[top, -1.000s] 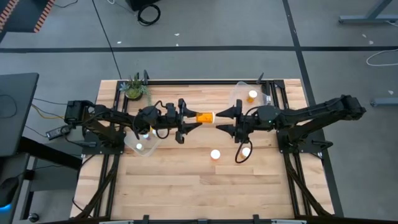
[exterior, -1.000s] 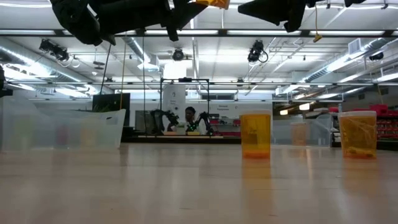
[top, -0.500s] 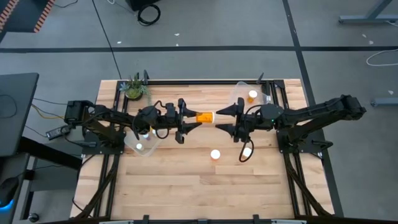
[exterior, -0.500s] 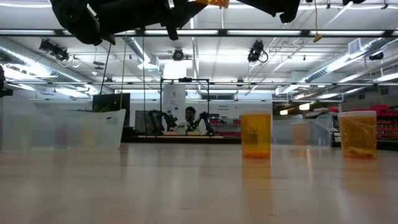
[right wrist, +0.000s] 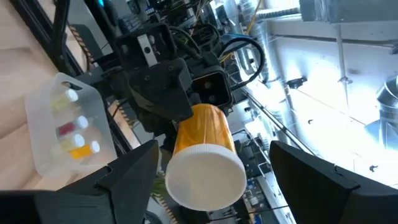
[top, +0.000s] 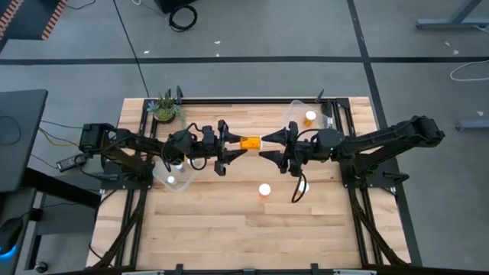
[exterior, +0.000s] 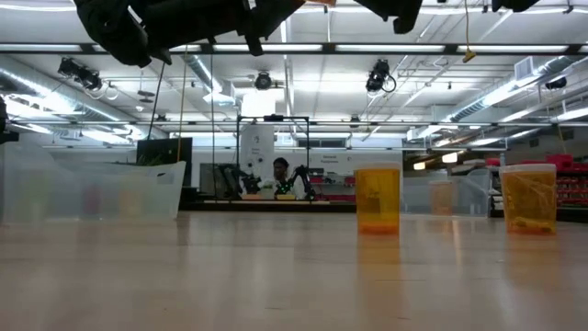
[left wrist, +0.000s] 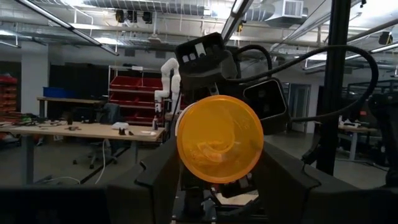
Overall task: Pick and place medicine bottles into bin by pill shape (circle, oval)
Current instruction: Adjust the large orange pill bottle in the right transparent bin
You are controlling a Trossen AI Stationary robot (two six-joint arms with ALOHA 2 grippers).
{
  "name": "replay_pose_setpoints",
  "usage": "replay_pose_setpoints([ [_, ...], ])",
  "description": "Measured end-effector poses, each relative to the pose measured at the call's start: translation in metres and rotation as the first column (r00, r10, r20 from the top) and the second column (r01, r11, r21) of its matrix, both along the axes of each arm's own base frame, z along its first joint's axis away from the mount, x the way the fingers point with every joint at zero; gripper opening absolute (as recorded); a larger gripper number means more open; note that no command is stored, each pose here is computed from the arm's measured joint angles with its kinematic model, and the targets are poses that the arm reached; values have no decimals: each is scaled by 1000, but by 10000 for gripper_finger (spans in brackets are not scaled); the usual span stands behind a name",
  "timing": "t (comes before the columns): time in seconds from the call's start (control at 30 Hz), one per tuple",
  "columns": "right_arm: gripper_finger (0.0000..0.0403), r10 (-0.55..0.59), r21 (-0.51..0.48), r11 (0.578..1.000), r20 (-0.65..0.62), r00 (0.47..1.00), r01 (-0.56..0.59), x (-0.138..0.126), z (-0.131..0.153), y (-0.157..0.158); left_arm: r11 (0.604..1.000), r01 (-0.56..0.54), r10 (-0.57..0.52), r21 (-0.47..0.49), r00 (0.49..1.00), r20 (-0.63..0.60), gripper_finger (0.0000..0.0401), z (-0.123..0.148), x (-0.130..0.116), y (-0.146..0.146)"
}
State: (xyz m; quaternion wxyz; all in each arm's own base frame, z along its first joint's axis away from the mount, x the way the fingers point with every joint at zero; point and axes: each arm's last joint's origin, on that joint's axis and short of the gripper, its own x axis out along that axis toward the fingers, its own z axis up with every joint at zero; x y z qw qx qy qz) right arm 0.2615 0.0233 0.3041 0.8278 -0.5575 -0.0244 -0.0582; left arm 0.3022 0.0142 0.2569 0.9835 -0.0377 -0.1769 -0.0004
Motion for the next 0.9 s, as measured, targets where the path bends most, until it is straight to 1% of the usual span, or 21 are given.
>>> replay_pose_setpoints([
  [0.13, 315, 2, -1, 1000, 0, 1000, -2, 0, 0, 0, 1000, 0, 0, 0, 1000, 0, 187, 0, 0, 0],
  [0.33, 315, 24, -5, 1000, -1, 1000, -24, 0, 0, 0, 1000, 0, 0, -1, 1000, 4, 191, 0, 0, 0],
  [0.53, 315, 12, -21, 1000, -31, 999, -13, 9, -10, -2, 1000, 0, 0, -1, 1000, 3, 187, 0, 0, 0],
  [0.77, 314, -10, -24, 1000, 12, 1000, 10, 13, -9, -8, 1000, 6, -6, -1, 1000, 3, 190, 0, 0, -2],
  [0.9, 299, -10, -2, 1000, 20, 1000, 10, 13, -5, -9, 1000, 7, -7, -1, 1000, 1, 187, 0, 0, -2],
])
